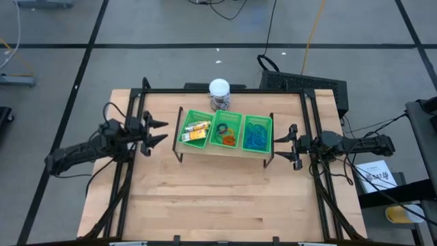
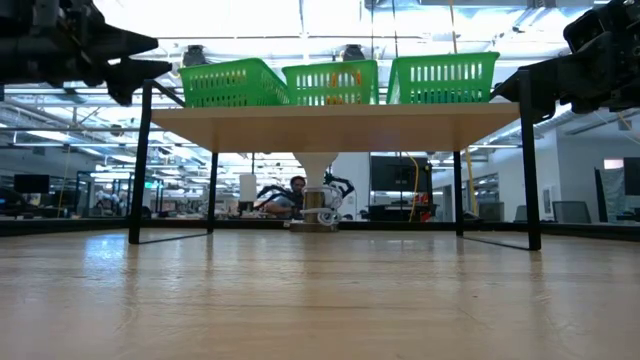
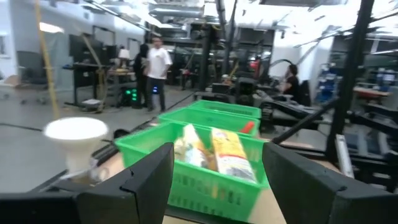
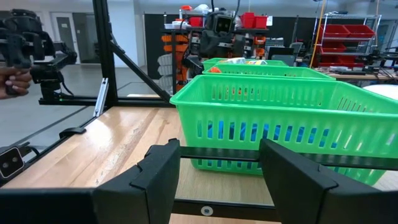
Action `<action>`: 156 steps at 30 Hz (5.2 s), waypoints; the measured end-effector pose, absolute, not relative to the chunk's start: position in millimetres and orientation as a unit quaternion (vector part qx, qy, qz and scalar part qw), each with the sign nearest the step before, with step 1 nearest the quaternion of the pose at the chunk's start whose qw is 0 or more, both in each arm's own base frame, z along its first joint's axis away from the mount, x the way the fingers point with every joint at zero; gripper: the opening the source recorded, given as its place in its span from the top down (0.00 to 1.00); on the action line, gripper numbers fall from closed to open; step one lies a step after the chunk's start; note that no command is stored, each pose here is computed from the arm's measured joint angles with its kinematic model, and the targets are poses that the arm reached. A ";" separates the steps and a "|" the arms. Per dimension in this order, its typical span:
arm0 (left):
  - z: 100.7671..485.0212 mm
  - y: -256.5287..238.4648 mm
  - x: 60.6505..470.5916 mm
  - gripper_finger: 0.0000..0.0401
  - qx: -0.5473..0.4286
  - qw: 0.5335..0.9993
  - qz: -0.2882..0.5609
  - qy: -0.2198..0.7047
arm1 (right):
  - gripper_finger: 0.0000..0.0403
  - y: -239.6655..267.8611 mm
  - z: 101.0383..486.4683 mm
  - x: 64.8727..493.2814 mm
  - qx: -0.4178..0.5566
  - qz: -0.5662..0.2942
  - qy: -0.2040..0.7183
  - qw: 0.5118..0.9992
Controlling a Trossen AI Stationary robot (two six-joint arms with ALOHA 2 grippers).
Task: Pick & Place Office Desk Supplies
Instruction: Return to Home Position
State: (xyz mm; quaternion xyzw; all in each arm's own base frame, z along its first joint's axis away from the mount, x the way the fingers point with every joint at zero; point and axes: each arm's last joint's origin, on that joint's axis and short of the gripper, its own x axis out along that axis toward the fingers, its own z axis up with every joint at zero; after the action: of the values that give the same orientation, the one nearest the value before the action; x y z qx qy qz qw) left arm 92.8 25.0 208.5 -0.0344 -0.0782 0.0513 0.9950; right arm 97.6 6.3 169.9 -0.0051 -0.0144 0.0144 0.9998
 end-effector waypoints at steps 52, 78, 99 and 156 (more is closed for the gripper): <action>174.9 7.2 102.6 0.36 0.035 0.997 0.055 -0.030 | 0.47 6.2 170.1 97.6 -0.005 0.014 -0.015 1.000; 175.2 7.1 102.6 0.36 0.035 0.997 0.055 -0.030 | 0.47 6.2 170.1 97.6 -0.005 0.014 -0.015 1.000; 175.2 7.1 102.6 0.36 0.035 0.997 0.055 -0.030 | 0.47 6.2 170.2 97.6 -0.005 0.014 -0.015 1.000; 175.2 7.1 102.6 0.36 0.035 0.997 0.055 -0.030 | 0.47 6.2 170.1 97.6 -0.005 0.014 -0.015 1.000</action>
State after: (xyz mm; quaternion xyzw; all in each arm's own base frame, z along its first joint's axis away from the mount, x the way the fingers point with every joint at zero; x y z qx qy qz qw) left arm 102.6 7.1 175.2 0.0352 -0.0302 0.0552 0.9974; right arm 97.6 6.2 170.1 -0.0052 -0.0153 0.0142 0.9998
